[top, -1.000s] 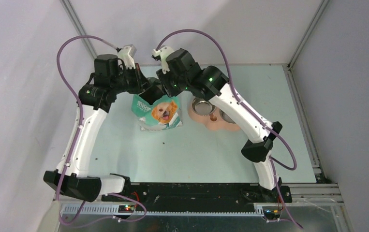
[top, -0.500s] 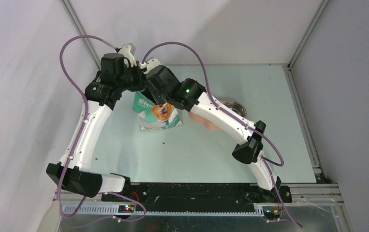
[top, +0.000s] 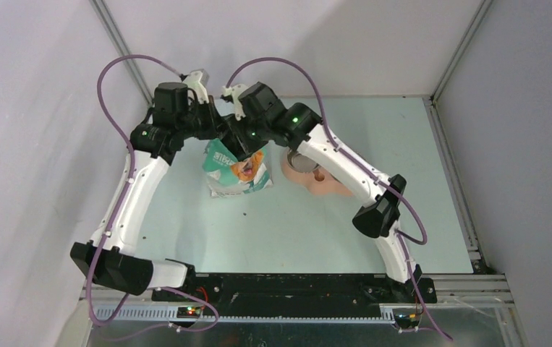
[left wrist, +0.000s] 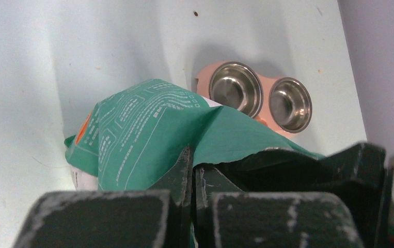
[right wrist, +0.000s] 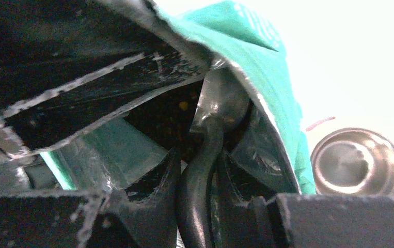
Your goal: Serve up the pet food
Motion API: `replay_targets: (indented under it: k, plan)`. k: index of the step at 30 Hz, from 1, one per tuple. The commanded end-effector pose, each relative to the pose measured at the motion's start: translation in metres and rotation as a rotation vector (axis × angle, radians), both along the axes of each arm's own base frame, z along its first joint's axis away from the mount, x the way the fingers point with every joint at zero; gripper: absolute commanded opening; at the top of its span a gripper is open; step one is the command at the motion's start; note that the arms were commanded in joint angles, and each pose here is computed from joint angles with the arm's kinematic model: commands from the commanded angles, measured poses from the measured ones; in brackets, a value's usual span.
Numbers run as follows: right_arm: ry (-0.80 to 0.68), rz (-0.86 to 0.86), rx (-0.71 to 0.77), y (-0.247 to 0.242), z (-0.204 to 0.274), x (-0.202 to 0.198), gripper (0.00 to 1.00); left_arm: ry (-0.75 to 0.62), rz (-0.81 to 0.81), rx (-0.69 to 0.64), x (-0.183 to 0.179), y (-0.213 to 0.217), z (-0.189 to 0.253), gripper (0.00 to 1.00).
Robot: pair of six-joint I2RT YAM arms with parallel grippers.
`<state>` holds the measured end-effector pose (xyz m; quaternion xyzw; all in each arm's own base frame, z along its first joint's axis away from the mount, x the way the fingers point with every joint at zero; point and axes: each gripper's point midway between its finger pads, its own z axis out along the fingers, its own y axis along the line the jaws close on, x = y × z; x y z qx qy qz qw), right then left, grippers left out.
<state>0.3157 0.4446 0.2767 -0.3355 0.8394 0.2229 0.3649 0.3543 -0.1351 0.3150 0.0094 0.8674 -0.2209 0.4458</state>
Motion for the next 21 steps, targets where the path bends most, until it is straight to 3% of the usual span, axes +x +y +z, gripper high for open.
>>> replay_targets:
  k: [1, 9, 17, 21]
  plan:
    - [0.332, 0.171, 0.182, -0.005, 0.04, -0.074, 0.0, -0.007, -0.139, 0.135, -0.019, 0.005, -0.021, 0.0]
    - [0.543, 0.186, 0.407, -0.021, 0.077, -0.051, 0.0, -0.175, -0.308, 0.286, -0.039, 0.006, 0.004, 0.0]
    - [0.634, 0.234, 0.578, -0.045, 0.112, -0.025, 0.0, -0.218, -0.267, 0.455, -0.031, 0.031, 0.019, 0.0]
    - [0.618, 0.233, 0.61, -0.059, 0.123, -0.016, 0.0, -0.224, -0.253, 0.477, -0.027, 0.034, 0.028, 0.0]
